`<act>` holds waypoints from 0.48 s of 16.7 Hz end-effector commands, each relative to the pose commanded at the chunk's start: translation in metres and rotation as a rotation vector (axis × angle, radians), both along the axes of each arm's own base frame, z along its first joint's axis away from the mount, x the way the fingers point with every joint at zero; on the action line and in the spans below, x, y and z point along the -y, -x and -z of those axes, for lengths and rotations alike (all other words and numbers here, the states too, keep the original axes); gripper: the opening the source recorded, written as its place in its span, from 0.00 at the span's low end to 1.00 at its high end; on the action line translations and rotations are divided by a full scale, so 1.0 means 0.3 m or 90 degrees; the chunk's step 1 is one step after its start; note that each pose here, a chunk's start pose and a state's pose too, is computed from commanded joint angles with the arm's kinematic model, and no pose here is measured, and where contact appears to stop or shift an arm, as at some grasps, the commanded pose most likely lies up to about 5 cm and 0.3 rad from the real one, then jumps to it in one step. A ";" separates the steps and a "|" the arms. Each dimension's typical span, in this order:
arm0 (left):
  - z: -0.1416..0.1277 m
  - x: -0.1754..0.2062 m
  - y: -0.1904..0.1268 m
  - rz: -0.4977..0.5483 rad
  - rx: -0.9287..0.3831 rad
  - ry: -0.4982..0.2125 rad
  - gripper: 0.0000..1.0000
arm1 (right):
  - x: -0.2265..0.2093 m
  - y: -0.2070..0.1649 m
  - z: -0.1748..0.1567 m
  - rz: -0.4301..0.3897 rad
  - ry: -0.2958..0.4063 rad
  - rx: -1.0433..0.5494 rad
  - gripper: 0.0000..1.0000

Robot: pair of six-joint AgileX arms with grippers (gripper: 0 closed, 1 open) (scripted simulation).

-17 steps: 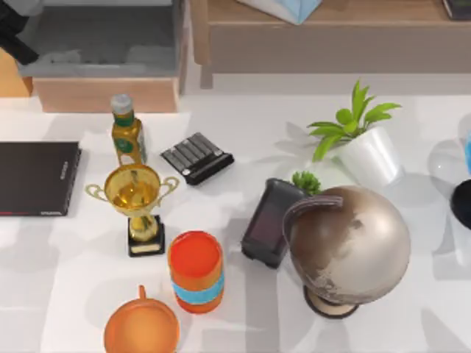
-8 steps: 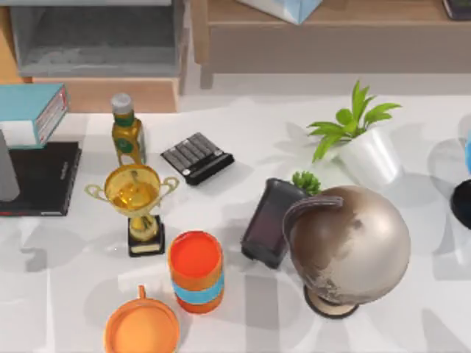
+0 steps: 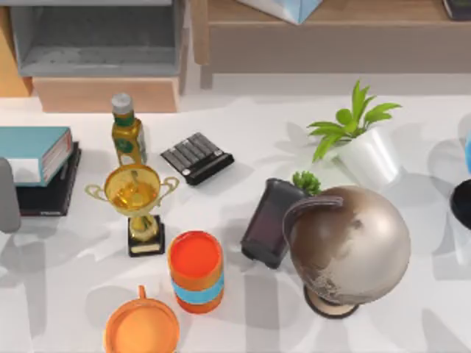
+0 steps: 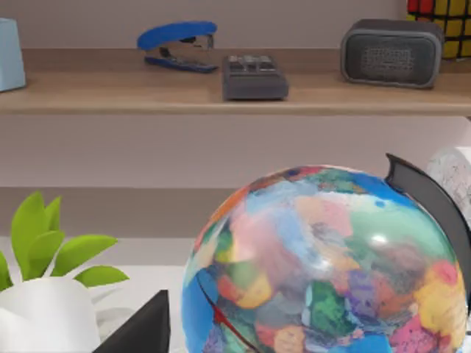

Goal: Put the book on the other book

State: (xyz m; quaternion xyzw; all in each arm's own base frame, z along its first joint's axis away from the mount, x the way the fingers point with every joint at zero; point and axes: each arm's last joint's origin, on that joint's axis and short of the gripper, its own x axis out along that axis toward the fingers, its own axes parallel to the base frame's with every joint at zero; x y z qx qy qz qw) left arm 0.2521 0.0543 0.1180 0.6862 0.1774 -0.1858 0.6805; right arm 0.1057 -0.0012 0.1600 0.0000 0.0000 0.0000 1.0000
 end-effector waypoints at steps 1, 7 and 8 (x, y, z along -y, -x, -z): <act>0.001 0.000 -0.001 0.000 0.000 0.000 0.00 | 0.000 0.000 0.000 0.000 0.000 0.000 1.00; 0.009 -0.003 -0.014 -0.002 -0.002 0.001 0.00 | 0.000 0.000 0.000 0.000 0.000 0.000 1.00; 0.009 -0.003 -0.014 -0.002 -0.002 0.001 0.00 | 0.000 0.000 0.000 0.000 0.000 0.000 1.00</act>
